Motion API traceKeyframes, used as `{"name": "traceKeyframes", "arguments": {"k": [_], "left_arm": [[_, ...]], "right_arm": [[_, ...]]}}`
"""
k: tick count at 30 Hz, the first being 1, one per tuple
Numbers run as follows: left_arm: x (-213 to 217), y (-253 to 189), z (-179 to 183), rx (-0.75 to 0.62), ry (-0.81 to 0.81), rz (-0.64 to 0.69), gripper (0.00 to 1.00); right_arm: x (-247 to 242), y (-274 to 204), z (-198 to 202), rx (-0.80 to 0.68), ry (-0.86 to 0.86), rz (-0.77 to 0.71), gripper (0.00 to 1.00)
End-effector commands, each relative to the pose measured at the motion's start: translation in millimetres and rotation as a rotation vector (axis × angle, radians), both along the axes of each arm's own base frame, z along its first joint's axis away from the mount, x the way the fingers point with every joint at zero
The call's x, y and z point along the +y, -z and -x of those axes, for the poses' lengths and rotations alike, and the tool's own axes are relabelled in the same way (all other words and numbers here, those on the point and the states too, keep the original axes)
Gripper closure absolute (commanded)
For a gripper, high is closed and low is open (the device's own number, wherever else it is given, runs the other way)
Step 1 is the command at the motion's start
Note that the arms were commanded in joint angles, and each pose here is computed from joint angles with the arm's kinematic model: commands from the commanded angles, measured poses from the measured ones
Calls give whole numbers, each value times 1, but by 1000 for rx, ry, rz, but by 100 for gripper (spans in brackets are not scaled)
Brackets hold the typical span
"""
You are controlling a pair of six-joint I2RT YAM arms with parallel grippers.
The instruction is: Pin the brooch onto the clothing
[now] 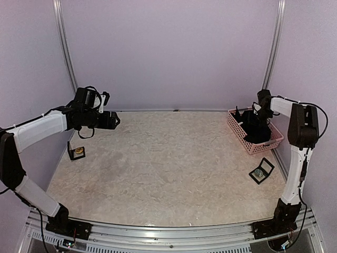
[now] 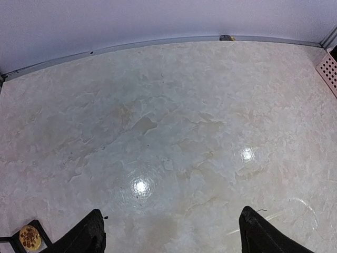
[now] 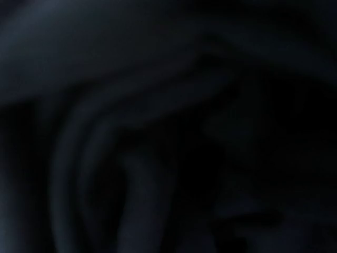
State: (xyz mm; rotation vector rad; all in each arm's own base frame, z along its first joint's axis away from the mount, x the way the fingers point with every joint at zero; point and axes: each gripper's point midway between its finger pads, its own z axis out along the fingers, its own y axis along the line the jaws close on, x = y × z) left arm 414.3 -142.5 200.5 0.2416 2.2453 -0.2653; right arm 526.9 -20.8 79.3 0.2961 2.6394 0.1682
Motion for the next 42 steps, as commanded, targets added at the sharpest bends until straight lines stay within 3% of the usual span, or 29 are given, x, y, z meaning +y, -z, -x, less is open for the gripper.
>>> {"name": "traceKeyframes", "arguments": {"k": [1, 5, 7, 10, 13, 18, 22, 26, 32, 38, 42], "left_arm": [[-7, -10, -3, -28, 20, -29, 17], [-7, -21, -4, -53, 23, -26, 16], [-6, -30, -4, -74, 23, -11, 16], [-2, -43, -3, -104, 19, 21, 16], [10, -54, -2, -129, -9, 42, 16], [28, -72, 0, -177, -56, 67, 16], [38, -88, 3, -219, -85, 71, 16], [49, -103, 9, -262, -116, 66, 16], [58, -105, 17, -284, -145, 31, 16], [20, -80, 25, -227, -33, -33, 16], [-29, -53, 43, -163, 154, -81, 20]], "right_arm": [[-16, -102, -23, -238, 38, 33, 100], [-19, -220, -24, -439, 32, 178, 100], [-2, -307, -18, -613, -15, 272, 100], [90, -409, 11, -891, -231, 330, 100], [197, -495, 73, -1217, -489, 312, 100], [348, -547, 194, -1534, -951, 106, 100], [392, -568, 247, -1658, -1081, -56, 100], [407, -547, 235, -1602, -1072, -114, 100], [426, -414, 172, -1235, -1071, -91, 100], [389, -273, 89, -886, -852, -137, 100], [360, -197, 36, -694, -675, -25, 100]]}}
